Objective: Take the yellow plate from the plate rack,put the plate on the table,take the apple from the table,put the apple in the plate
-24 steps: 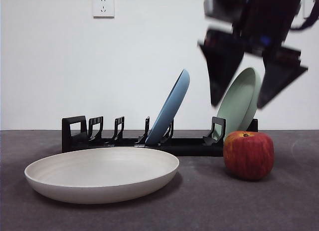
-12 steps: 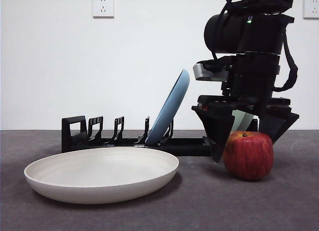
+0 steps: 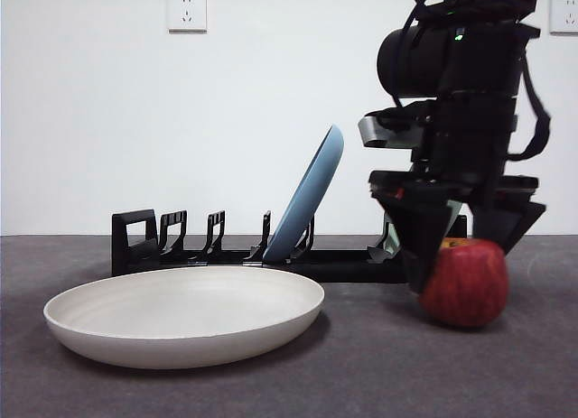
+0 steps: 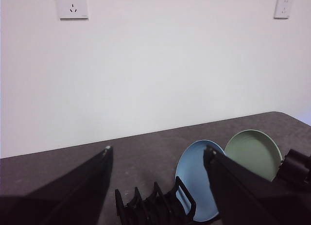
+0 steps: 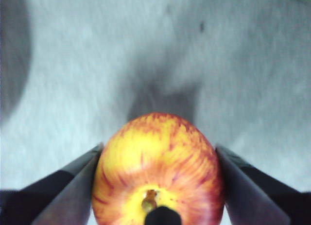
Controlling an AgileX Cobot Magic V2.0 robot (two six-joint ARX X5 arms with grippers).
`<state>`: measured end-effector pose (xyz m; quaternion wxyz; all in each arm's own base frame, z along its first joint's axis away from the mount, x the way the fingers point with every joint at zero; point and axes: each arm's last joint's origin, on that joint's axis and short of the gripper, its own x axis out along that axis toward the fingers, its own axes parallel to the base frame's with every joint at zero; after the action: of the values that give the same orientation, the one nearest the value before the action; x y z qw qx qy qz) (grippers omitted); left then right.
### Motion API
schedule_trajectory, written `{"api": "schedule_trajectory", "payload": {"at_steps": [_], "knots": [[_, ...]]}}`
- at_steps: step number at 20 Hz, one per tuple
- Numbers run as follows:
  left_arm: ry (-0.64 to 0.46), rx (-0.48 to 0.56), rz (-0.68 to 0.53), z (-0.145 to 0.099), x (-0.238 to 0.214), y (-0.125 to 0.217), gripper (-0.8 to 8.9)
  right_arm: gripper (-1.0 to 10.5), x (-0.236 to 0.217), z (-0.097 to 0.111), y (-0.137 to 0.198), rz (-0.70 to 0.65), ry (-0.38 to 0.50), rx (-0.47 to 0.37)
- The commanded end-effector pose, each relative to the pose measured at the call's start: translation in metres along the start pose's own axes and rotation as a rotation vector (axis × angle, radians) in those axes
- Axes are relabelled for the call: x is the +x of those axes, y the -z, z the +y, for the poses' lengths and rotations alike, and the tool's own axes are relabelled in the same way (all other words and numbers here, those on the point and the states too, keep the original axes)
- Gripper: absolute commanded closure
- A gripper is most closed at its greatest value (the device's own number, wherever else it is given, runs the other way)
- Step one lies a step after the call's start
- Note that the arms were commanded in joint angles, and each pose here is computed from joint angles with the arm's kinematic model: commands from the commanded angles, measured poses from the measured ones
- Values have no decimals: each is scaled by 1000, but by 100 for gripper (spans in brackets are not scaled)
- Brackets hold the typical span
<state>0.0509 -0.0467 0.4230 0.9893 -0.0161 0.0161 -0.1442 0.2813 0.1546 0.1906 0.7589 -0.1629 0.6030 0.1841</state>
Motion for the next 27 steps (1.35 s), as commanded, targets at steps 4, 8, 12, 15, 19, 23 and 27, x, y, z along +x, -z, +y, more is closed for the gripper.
{"api": "schedule_trajectory", "payload": {"at_steps": [4, 8, 12, 15, 19, 23, 27], "knots": [[12, 11, 3, 0, 0, 1, 499, 958, -62, 19, -21, -190, -120, -13], [11, 18, 10, 0, 0, 2, 499, 959, -91, 50, -36, -299, -246, -86], [10, 31, 25, 0, 0, 4, 499, 960, -99, 89, -40, -386, -301, -177], [10, 32, 25, 0, 0, 4, 499, 959, -85, 110, -45, -394, -325, -212], [10, 39, 33, 0, 0, 5, 499, 959, -48, 130, -54, -348, -329, -244], [9, 42, 36, 0, 0, 5, 499, 959, -5, 145, -57, -268, -317, -267], [9, 43, 38, 0, 0, 5, 499, 959, 23, 151, -56, -198, -300, -274]]}}
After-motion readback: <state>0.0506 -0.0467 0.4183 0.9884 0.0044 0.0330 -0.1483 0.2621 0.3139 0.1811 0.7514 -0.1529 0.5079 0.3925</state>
